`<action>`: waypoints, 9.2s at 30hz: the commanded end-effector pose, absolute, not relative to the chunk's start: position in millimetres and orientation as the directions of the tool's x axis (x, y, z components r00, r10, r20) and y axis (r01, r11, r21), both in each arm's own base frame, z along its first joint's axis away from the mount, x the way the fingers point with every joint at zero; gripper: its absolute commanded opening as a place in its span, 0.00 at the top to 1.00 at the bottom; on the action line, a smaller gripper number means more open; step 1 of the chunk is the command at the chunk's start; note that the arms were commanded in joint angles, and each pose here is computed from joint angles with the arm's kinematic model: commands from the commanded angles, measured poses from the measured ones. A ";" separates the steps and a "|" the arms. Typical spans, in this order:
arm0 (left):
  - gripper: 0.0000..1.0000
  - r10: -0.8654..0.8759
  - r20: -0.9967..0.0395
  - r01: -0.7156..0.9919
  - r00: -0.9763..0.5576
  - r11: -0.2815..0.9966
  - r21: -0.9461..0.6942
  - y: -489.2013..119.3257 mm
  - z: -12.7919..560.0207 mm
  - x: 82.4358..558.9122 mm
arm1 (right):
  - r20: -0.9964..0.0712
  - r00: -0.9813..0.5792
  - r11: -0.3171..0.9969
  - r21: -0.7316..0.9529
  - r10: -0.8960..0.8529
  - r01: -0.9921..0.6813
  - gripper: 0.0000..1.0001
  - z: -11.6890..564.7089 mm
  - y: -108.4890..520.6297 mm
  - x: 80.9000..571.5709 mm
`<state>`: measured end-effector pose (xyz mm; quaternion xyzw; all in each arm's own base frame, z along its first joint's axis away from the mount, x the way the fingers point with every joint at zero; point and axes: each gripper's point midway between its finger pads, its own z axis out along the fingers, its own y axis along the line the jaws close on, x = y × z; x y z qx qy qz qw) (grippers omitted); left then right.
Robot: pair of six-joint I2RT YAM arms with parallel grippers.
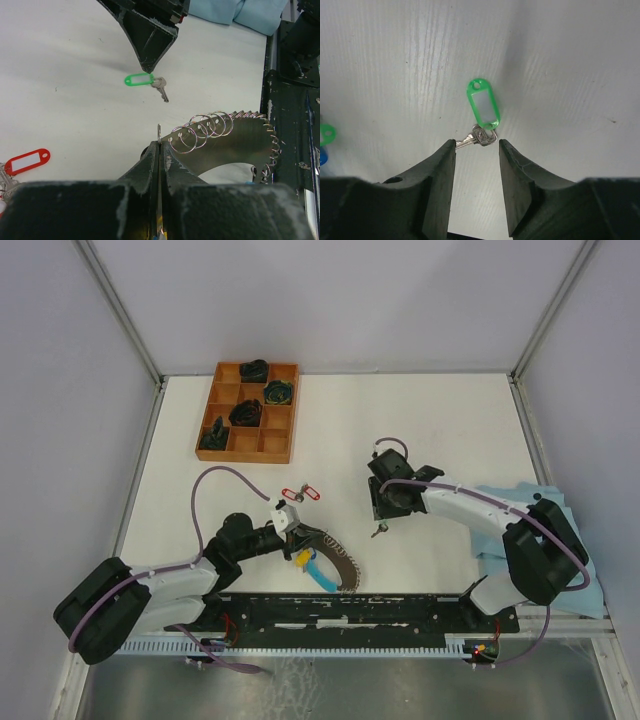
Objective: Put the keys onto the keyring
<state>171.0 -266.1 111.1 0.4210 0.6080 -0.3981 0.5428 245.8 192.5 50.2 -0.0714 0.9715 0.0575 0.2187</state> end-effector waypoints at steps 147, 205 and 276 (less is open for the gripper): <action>0.97 0.015 -0.998 0.929 0.067 0.364 0.068 -265.4 148.5 181.2 | -0.282 -0.944 0.967 0.134 -0.173 -0.217 0.66 25.7 183.6 319.8; 0.97 0.019 -0.998 0.933 0.065 0.353 0.067 -266.2 146.2 179.8 | -0.314 -0.677 0.733 -0.103 -0.666 -0.673 0.68 33.1 212.6 227.6; 0.97 0.014 -0.998 0.937 0.066 0.342 0.066 -266.8 147.1 177.6 | -0.592 -0.706 0.893 -0.054 -0.388 -0.446 0.73 35.4 243.9 288.7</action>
